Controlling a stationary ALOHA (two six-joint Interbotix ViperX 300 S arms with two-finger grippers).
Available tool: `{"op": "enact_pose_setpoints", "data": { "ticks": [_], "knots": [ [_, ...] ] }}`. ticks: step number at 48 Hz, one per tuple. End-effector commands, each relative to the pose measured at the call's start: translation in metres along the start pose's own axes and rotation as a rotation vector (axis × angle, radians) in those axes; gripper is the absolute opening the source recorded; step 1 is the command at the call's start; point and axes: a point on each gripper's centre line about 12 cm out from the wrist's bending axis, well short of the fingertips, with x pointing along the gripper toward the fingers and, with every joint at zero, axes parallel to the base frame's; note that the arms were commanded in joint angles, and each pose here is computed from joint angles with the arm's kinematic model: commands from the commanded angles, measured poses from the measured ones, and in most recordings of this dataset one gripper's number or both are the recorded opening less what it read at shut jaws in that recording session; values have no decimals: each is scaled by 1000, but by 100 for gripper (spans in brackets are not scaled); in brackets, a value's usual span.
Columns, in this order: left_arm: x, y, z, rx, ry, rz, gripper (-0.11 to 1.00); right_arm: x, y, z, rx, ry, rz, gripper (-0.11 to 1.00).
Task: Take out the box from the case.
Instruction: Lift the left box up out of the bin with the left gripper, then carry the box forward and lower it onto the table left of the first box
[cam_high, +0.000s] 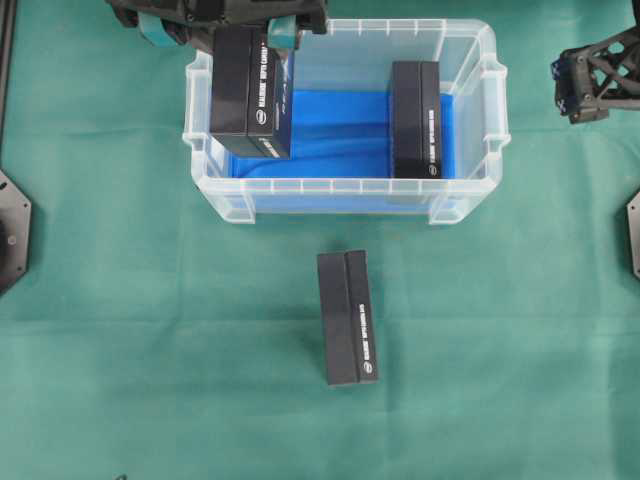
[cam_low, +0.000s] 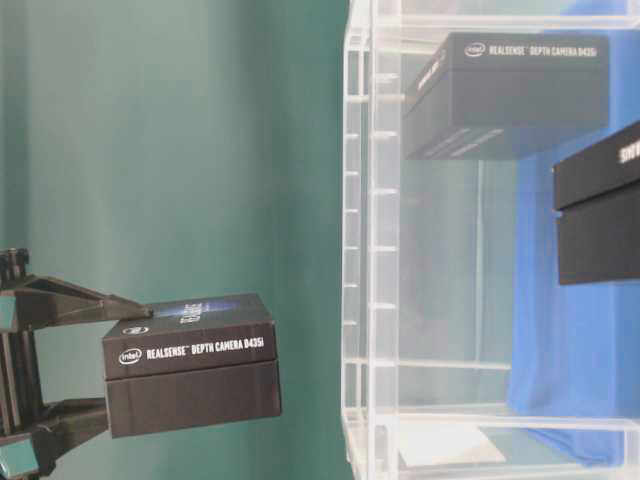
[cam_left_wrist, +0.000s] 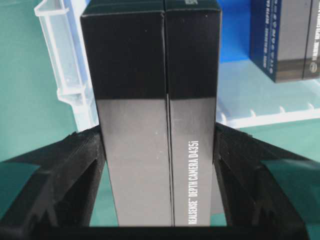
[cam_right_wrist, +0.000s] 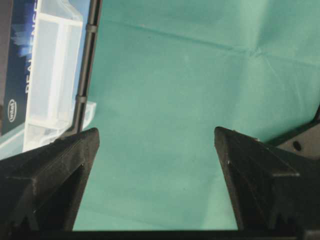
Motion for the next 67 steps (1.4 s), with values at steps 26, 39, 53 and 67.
{"op": "enact_pose_setpoints", "data": {
  "ticks": [26,39,53,67],
  "knots": [
    [-19,0,-77,6,27,-19,60,-8,0,1,-4,-12,30,91],
    [-19,4,-143,-41,59,-13,60,-9,-1,1,-25,-15,32,91],
    [-22,4,-198,-76,89,-32,60,-9,-1,1,-25,-14,30,91],
    [-18,5,-206,-84,64,-29,60,-8,-1,1,-24,-12,28,91]
  ]
}}
